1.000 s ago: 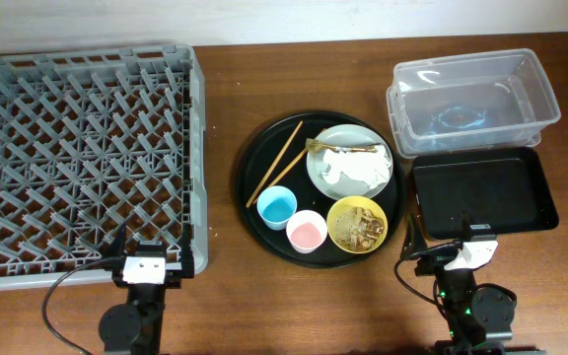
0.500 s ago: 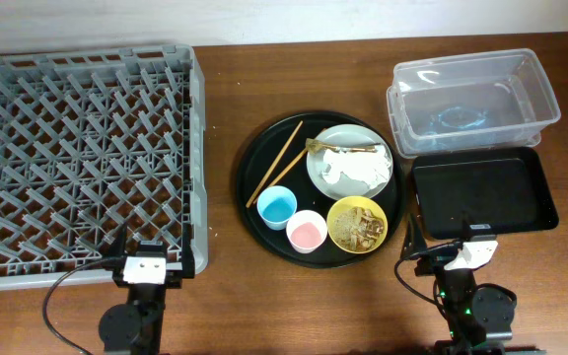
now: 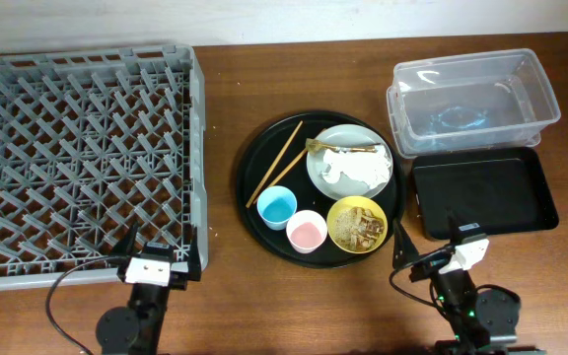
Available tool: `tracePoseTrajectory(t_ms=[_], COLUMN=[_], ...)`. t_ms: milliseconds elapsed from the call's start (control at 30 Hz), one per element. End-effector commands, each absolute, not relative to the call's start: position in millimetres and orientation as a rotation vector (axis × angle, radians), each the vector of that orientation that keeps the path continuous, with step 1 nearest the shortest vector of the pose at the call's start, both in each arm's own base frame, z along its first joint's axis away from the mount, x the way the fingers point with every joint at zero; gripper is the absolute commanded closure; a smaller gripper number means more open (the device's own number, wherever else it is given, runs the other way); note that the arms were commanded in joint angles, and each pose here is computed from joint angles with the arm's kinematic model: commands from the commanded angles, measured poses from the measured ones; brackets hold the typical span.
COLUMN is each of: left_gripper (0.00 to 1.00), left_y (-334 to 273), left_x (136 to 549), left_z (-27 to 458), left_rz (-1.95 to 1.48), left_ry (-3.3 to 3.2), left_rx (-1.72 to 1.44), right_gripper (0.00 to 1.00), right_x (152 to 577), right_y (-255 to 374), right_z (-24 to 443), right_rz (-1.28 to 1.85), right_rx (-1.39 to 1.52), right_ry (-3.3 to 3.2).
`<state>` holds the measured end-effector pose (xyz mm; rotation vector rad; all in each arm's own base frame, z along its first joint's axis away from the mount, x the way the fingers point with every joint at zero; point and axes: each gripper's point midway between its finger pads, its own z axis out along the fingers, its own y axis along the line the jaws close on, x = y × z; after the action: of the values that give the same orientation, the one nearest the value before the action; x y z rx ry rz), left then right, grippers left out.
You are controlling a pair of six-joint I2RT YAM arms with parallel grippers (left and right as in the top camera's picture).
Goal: Sort waste into correct bins and load items into the dishwasher rack
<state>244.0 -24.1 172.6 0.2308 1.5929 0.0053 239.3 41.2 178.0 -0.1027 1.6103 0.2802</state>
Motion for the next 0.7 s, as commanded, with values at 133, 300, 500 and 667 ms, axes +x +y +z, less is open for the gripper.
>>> tracePoseTrajectory(t_ms=[133,300,500,667], left_gripper=[0.01,0.01,0.01,0.01], left_y=[-35,-35,-35,-35], left_x=[229,242,282,322], left_z=[283,317,345,332], left_rz=[-0.065,-0.079,-0.106,-0.148], left_ry=[1.473,1.583,1.800,2.115], left_rx=[0.240,0.241,0.240,0.234], right_gripper=[0.01,0.01,0.02,0.02], right_x=[223,234,270,307], right_y=[57,57,66,81], right_z=[274,309,318,319], right_rz=[0.306,0.300,0.395,0.466], right_rx=[-0.225,-0.238,-0.248,-0.270], right_ry=[1.569,1.662,1.959,2.207])
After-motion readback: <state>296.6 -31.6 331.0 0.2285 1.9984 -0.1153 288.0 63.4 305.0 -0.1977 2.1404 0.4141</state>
